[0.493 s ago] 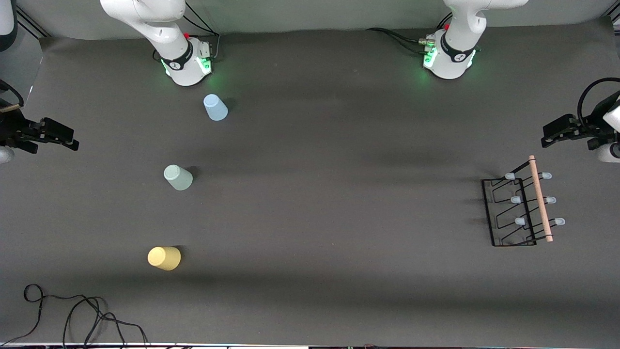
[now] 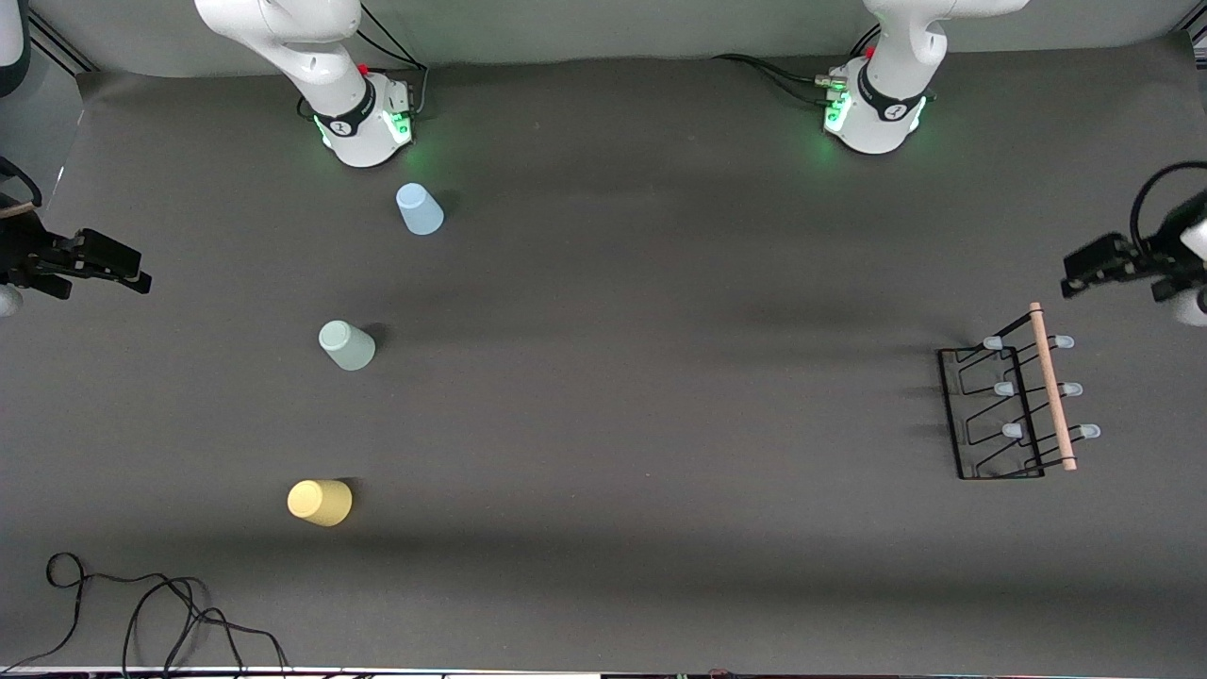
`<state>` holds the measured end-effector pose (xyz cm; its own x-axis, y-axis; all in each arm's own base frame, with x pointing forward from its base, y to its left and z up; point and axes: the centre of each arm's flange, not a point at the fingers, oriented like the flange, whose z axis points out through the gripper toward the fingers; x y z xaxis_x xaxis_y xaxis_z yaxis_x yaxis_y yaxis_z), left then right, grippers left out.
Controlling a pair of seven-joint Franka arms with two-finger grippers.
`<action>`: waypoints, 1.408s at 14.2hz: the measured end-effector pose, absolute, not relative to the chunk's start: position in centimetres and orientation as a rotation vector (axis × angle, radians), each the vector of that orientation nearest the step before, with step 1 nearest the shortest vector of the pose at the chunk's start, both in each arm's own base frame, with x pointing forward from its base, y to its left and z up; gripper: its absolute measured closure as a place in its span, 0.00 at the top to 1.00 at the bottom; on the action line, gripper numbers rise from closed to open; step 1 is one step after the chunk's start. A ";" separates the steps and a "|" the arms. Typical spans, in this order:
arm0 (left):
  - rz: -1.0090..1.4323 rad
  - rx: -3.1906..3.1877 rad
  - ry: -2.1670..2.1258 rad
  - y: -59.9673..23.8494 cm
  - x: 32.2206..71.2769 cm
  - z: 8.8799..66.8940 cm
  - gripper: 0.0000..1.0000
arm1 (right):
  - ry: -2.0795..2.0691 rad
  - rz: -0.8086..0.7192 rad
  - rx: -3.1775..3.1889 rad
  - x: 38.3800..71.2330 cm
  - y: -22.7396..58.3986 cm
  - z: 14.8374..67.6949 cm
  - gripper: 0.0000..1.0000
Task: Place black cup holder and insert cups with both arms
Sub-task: 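Grasp the wooden handle of the black wire cup holder with the left gripper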
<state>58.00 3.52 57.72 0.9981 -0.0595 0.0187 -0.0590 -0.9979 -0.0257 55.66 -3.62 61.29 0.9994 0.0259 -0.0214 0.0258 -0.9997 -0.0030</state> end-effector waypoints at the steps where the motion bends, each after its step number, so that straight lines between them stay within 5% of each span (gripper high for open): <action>1: -0.039 -3.109 0.104 4.9 58.7 55.6 1.00 | -0.041 0.034 -3.138 55.7 -3.6 61.3 1.00; 6: 0.023 -3.079 0.177 8.9 61.5 43.3 1.00 | -0.041 0.037 -3.138 55.7 -3.6 61.2 1.00; 11: 0.112 -3.070 0.198 9.4 62.0 36.9 0.95 | -0.042 0.037 -3.137 55.7 -3.6 61.2 1.00; 13: 0.155 -3.068 0.213 9.6 61.9 35.3 0.78 | -0.042 0.038 -3.137 55.7 -3.6 61.2 1.00; 15: 0.194 -3.067 0.238 9.6 61.8 33.8 0.71 | -0.041 0.038 -3.137 55.7 -3.6 61.2 1.00; 20: 0.234 -3.067 0.256 10.6 61.5 32.4 0.16 | -0.044 0.042 -3.137 55.7 -3.5 61.0 1.00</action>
<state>61.51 10.55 32.45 0.9749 -0.1603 -0.1548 -0.1686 -0.9848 -0.0418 55.75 -3.48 61.05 0.9992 0.0283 -0.0266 0.0282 -0.9996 -0.0047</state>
